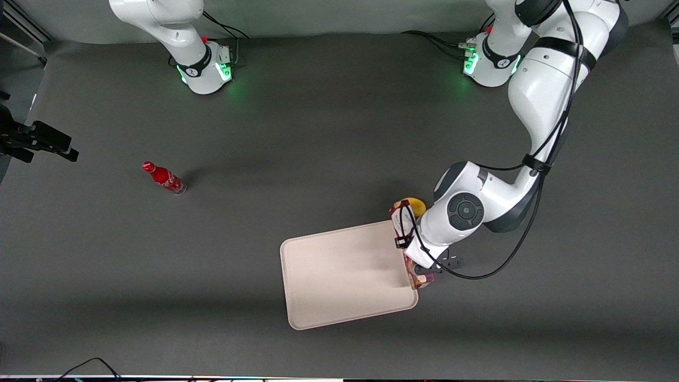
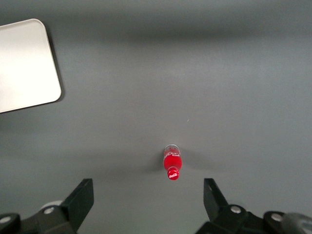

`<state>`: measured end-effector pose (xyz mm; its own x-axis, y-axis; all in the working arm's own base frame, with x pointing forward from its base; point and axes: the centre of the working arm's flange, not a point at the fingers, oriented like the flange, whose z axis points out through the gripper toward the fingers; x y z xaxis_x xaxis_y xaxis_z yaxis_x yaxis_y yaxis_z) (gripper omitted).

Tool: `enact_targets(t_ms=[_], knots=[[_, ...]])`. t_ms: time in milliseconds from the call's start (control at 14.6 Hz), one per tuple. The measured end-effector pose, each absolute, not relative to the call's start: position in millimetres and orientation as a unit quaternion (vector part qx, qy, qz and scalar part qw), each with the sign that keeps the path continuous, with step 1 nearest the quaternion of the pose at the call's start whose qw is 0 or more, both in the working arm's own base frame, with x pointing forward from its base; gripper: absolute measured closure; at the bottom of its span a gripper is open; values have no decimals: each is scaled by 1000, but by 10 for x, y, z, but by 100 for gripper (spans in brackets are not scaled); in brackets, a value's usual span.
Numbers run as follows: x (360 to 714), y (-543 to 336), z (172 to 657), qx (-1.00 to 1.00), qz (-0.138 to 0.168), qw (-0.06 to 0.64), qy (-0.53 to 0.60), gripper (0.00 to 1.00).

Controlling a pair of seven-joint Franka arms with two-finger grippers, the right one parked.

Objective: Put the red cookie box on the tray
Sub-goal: 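Carry the held box past the yellow object over the white tray, then lower the box onto the tray and open the left gripper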

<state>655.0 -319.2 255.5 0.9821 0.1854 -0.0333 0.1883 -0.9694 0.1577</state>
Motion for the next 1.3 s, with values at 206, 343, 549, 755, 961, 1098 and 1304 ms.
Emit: enact_targets(t_ms=[206, 343, 549, 755, 961, 1098, 1304], knots=[[6559, -3303, 2466, 991, 1, 94, 95, 87], [6574, -3342, 2337, 992, 1, 92, 92, 87], [6605, -3402, 2154, 993, 1, 87, 84, 86], [6649, -3391, 2161, 993, 12, 82, 79, 55], [6776, -3217, 2291, 993, 11, 75, 94, 26], [6841, -3040, 2505, 993, -5, 60, 105, 5], [6883, -2816, 3150, 989, -22, 62, 129, 0]])
